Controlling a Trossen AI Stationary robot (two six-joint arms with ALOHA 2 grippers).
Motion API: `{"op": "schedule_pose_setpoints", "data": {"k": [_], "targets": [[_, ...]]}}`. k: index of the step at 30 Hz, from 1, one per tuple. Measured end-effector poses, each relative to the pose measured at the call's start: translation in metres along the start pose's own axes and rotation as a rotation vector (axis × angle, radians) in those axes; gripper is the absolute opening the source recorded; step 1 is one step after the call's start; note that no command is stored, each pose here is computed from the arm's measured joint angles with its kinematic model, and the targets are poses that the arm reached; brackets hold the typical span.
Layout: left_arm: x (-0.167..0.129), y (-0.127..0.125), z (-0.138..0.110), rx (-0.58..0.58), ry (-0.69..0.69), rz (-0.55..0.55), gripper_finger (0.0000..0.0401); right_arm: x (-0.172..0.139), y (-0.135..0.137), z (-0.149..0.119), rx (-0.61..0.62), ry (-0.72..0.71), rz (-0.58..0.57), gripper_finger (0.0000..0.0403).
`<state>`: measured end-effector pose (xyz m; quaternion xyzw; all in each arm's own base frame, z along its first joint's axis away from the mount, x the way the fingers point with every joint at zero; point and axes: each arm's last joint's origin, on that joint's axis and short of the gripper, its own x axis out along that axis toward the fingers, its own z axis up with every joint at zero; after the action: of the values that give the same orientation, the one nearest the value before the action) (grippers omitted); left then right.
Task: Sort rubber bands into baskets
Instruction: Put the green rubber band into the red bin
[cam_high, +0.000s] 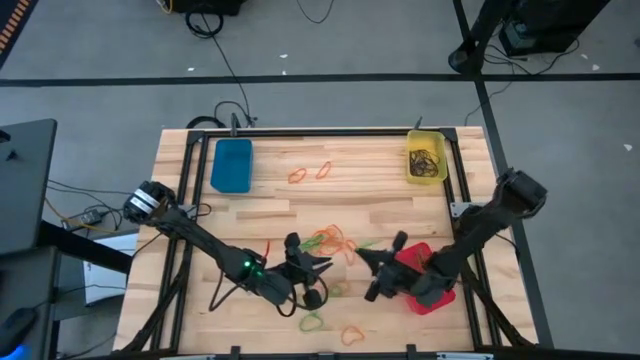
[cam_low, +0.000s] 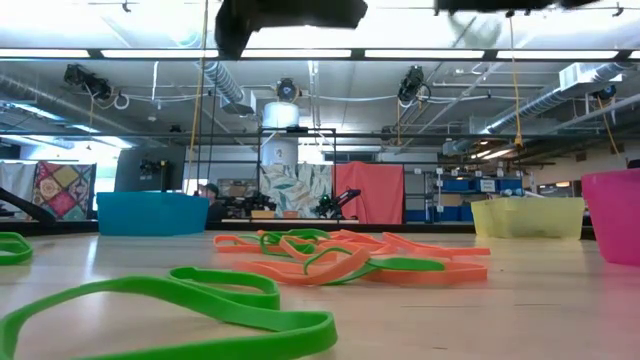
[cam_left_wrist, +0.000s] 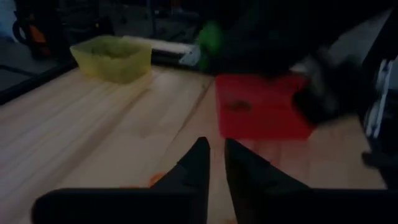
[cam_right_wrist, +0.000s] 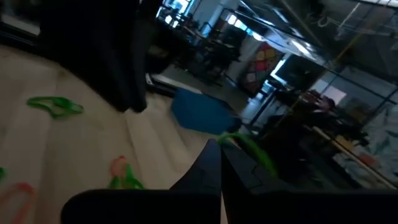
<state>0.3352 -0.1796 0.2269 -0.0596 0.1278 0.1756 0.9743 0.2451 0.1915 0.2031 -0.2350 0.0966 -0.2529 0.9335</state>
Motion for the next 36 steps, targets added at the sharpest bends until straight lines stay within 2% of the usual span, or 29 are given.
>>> {"op": "schedule_pose_setpoints", "data": {"k": [3, 5, 8, 10, 11, 17, 20, 28, 32, 36], "targets": [[-0.002, 0.003, -0.005, -0.008, 0.067, -0.010, 0.0075, -0.022, -0.016, 0.011, 0.024, -0.013, 0.043, 0.0003], [-0.003, 0.004, -0.010, -0.022, 0.144, -0.053, 0.0080, -0.036, -0.031, 0.018, 0.085, -0.023, 0.122, 0.0002], [-0.005, 0.005, -0.019, -0.051, 0.283, -0.136, 0.0081, -0.050, -0.057, 0.018, 0.242, 0.036, 0.343, 0.0002], [-0.006, 0.004, -0.023, -0.091, 0.357, -0.182, 0.0081, -0.055, -0.076, 0.012, 0.374, 0.172, 0.512, 0.0002], [-0.007, 0.005, -0.025, -0.108, 0.390, -0.194, 0.0081, -0.056, -0.084, 0.007, 0.429, 0.254, 0.554, 0.0002], [-0.008, 0.004, -0.027, -0.145, 0.450, -0.227, 0.0081, -0.071, -0.112, -0.029, 0.481, 0.787, 0.661, 0.0005], [-0.009, 0.003, -0.028, -0.166, 0.496, -0.275, 0.0081, -0.075, -0.112, -0.038, 0.465, 0.964, 0.688, 0.0009], [-0.010, 0.003, -0.030, -0.204, 0.531, -0.287, 0.0080, -0.076, -0.096, -0.048, 0.387, 1.109, 0.722, 0.0027], [-0.010, 0.003, -0.031, -0.235, 0.570, -0.307, 0.0080, -0.077, -0.086, -0.055, 0.339, 1.217, 0.739, 0.0062], [-0.011, 0.005, -0.034, -0.247, 0.616, -0.275, 0.0080, -0.076, -0.080, -0.059, 0.321, 1.259, 0.720, 0.0109]]}}
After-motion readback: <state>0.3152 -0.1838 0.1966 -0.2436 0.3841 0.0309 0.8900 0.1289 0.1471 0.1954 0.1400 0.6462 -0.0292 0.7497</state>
